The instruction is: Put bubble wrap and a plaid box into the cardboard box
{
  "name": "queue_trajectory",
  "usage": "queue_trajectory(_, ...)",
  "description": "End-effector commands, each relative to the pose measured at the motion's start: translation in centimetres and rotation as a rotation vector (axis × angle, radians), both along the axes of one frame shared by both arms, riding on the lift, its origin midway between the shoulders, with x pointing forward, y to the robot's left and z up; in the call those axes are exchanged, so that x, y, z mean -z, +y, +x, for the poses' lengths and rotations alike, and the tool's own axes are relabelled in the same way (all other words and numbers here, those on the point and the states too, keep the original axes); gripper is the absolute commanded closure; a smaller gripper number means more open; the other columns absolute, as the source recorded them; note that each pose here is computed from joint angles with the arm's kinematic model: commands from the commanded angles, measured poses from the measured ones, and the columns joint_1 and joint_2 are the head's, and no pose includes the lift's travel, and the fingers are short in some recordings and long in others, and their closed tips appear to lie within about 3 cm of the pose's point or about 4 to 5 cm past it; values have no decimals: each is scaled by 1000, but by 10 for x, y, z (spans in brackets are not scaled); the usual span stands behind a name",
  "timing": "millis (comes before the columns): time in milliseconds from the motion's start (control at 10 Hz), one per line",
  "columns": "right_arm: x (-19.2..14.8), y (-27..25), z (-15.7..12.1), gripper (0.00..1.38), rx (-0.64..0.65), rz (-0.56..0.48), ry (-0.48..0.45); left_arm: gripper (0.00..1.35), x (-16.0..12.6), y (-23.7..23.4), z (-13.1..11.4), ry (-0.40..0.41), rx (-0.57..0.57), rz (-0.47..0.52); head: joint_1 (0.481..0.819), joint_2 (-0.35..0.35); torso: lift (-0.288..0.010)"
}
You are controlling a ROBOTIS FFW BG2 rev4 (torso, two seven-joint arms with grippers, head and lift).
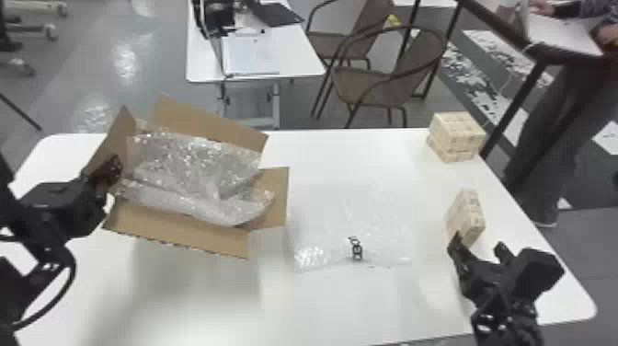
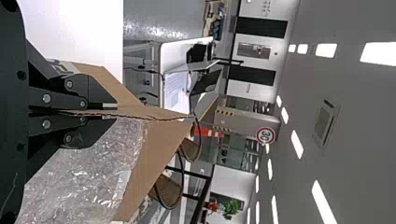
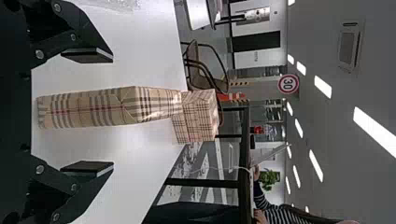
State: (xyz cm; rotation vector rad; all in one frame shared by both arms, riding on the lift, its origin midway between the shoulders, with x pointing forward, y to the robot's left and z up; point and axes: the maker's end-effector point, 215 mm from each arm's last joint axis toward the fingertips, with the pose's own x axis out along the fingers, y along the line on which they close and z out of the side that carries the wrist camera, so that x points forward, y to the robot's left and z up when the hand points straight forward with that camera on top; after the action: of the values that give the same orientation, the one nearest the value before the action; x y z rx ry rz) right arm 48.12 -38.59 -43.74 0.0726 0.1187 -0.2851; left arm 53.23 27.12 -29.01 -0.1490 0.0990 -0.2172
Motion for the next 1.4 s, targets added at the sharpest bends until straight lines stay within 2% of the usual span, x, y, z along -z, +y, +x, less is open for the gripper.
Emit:
queue_trajectory(0,-1,-6,5,427,7,-2,-2,1220,0,1,0,0,-2,-1,695,-124,-109)
queue_trajectory(400,-2,-12,22,329,-3,-11,-2,1220,2,0,-1,3,-1,-4,695,-134,-109)
queue_trajectory(1000,-1,-23,46,371,-22,-29,-4,1220,4,-1,-2,7,-3,-8,695,-139,-109)
queue_trajectory(1100,0,-22,49,487,-25,-17,-4,1220,4,-1,-2,7,-4,-8,695,-141,-109)
queue_trajectory(1200,4,-21,47,733,-22,-5,1,1220,4,-1,-2,7,-4,-8,695,-141,-109)
queue_trajectory(1300,10,-15,45,802,-23,6,16,1220,5,-1,-2,9,-3,-8,695,-141,-109)
